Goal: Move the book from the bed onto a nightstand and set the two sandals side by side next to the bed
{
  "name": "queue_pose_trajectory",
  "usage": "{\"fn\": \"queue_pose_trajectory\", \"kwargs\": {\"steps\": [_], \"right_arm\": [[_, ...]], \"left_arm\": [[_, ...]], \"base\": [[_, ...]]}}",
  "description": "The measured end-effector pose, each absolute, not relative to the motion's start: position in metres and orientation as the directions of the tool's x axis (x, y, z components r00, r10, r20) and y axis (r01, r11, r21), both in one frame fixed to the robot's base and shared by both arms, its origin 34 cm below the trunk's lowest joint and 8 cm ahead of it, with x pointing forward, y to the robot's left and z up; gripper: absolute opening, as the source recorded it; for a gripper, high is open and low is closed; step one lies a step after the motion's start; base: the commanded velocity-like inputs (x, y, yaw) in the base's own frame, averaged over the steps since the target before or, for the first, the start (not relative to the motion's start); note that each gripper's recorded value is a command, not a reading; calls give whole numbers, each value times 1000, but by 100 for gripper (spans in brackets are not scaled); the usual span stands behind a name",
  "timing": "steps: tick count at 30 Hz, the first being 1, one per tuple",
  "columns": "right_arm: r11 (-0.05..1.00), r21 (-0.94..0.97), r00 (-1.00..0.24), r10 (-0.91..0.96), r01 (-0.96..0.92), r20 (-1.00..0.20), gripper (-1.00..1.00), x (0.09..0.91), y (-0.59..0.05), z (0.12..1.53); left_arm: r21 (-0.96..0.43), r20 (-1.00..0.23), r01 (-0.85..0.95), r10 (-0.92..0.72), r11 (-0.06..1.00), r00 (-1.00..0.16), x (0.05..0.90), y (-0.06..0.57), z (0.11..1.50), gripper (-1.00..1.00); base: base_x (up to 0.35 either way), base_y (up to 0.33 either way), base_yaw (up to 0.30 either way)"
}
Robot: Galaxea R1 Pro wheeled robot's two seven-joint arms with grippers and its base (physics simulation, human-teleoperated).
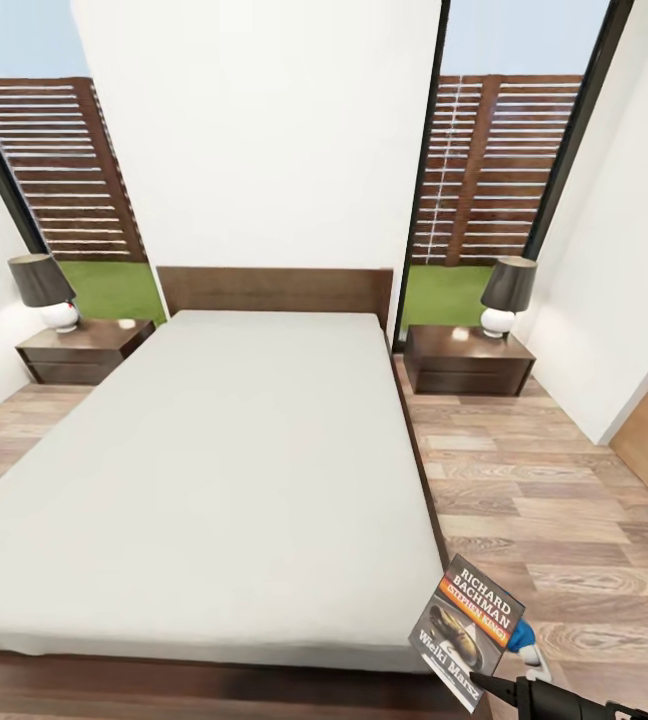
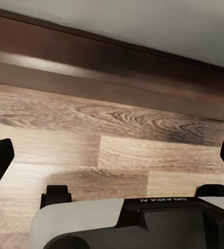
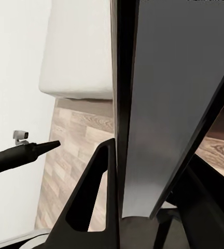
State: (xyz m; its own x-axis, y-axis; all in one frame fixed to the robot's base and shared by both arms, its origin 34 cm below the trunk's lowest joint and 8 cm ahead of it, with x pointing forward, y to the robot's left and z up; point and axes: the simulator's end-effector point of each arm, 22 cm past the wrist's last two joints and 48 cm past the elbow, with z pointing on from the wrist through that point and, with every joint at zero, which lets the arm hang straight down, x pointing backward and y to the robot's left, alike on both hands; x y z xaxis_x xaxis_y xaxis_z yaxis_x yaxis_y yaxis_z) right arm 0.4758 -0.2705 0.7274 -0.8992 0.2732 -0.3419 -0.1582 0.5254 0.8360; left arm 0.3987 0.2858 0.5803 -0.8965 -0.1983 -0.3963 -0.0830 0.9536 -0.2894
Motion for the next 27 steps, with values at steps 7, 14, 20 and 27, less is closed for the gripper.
{"fn": "queue_pose_trajectory", "kwargs": {"steps": [7,14,20,27], "right_arm": [[525,835,-897,273,-162,-346,-100,477,-271,729],[524,836,-898,273,-163,-346,-100,477,-270,729],[523,836,-897,274,-164,-347,-100,477,-270,730],[524,836,-897,273,-164,-347,-100,477,-271,730]], "left_arm": [[-290,-400,-82,-199,954,-895,400,286,582,100],[-290,-401,-83,-199,953,-894,400,286,582,100],[-290,-400,-83,-199,953,-895,400,286,582,100],[-290,-401,-82,-199,954,-894,400,286,582,100]], "base": [[0,0,0],[0,0,0],[0,0,2],[0,0,187]]}}
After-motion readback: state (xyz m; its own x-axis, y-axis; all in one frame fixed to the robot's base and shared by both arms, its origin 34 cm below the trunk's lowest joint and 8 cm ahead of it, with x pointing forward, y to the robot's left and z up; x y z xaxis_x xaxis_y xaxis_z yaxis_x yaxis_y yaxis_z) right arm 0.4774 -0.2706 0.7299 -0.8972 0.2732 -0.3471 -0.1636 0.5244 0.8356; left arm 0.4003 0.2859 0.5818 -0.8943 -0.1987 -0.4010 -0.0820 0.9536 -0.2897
